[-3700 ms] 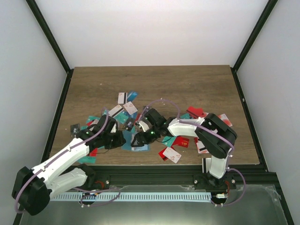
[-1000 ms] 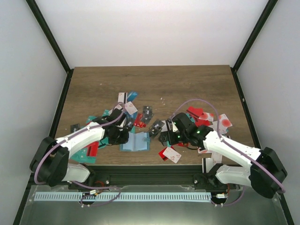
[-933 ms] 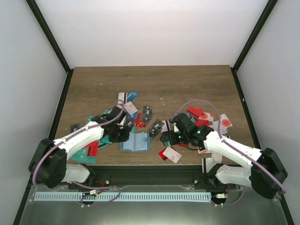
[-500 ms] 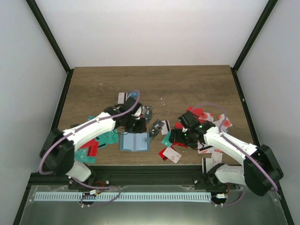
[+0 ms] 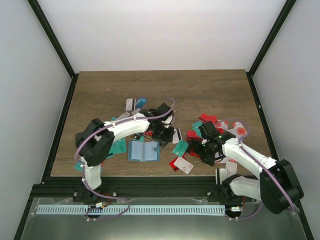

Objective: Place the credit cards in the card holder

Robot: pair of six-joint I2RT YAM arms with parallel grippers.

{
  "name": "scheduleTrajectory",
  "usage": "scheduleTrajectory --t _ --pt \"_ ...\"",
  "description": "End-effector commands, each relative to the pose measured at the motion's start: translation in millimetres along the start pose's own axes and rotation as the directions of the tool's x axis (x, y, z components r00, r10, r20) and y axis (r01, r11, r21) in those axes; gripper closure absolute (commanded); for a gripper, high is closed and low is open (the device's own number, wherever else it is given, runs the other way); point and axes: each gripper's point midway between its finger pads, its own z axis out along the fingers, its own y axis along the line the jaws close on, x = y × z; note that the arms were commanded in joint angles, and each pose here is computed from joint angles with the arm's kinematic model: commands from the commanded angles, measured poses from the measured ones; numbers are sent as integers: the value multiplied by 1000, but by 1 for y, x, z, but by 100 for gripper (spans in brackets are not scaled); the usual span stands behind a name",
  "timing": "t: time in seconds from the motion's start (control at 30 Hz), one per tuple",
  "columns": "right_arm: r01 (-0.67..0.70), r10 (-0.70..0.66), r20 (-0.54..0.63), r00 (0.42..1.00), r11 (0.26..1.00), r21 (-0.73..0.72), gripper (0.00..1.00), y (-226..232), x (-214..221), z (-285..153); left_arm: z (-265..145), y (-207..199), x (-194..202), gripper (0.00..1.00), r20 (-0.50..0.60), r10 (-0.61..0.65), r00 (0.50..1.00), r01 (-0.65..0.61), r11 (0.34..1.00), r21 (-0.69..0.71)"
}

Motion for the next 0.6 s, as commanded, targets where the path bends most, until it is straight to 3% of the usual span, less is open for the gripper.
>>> scheduleTrajectory --t 0.0,0.2,0.57 --pt "-96 98 -75 992 995 20 0 -12 18 3 20 -15 23 91 -78 65 995 -65 998 4" --pt "-141 138 -121 983 990 -19 0 -22 42 7 45 -29 61 91 -153 125 980 -124 992 15" --pt "-138 115 -204 972 985 -101 0 -20 71 20 76 -13 95 91 -214 94 972 -105 994 -42"
